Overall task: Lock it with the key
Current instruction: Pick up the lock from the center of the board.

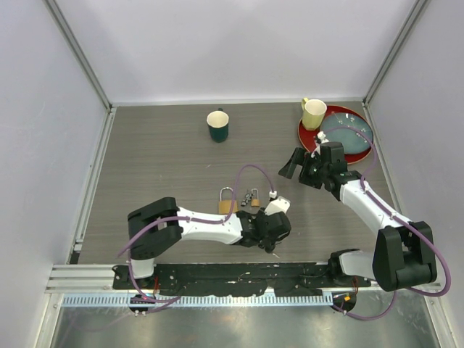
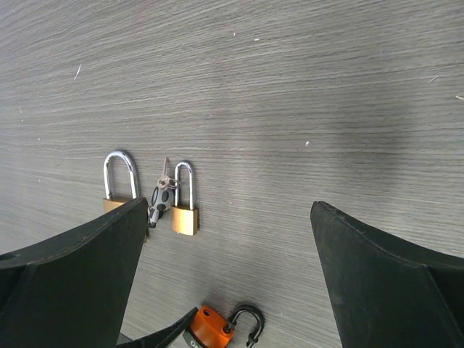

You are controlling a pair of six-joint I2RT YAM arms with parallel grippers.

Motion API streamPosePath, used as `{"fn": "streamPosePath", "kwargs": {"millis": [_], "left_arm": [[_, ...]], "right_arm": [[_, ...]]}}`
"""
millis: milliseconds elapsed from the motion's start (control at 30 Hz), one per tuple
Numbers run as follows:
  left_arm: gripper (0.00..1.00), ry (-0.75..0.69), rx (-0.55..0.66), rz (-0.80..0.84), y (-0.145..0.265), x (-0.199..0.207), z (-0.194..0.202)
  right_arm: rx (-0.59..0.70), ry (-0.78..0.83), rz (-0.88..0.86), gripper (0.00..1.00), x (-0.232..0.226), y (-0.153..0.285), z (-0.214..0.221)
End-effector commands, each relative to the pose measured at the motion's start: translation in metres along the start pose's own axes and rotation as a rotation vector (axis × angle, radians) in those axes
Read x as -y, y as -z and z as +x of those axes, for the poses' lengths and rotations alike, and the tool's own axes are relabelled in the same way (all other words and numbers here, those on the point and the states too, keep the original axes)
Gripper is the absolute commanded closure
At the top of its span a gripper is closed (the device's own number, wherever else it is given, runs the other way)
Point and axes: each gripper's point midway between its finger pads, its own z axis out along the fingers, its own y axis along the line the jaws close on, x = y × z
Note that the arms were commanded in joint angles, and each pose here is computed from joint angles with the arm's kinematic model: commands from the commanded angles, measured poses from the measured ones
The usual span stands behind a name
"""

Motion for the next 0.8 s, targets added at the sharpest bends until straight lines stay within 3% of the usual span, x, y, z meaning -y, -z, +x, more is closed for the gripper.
{"fn": "streamPosePath", "kwargs": {"millis": [0, 167, 367, 533, 767], "left_arm": [[1.00, -0.030, 0.082, -0.014, 0.020, -0.004, -0.043], [1.00, 0.018, 0.174, 0.138, 0.057, -0.005, -0.090], [1.00, 0.129, 0.286, 0.354, 0.104, -0.036, -0.132], [1.00, 0.234, 0.342, 0.476, 0.132, -0.082, -0.140], [1.00, 0.367, 0.426, 0.709, 0.173, -0.110, -0.146]], "right_arm": [[0.027, 0.026, -0.045, 0.00, -0.010, 0.003, -0.009], [0.046, 0.043, -0.096, 0.00, -0.022, 0.010, -0.015], [0.095, 0.086, -0.238, 0.00, -0.050, 0.024, -0.024], [0.147, 0.134, -0.420, 0.01, -0.086, 0.047, -0.031], [0.154, 0.189, -0.715, 0.02, -0.134, 0.069, -0.025]]}}
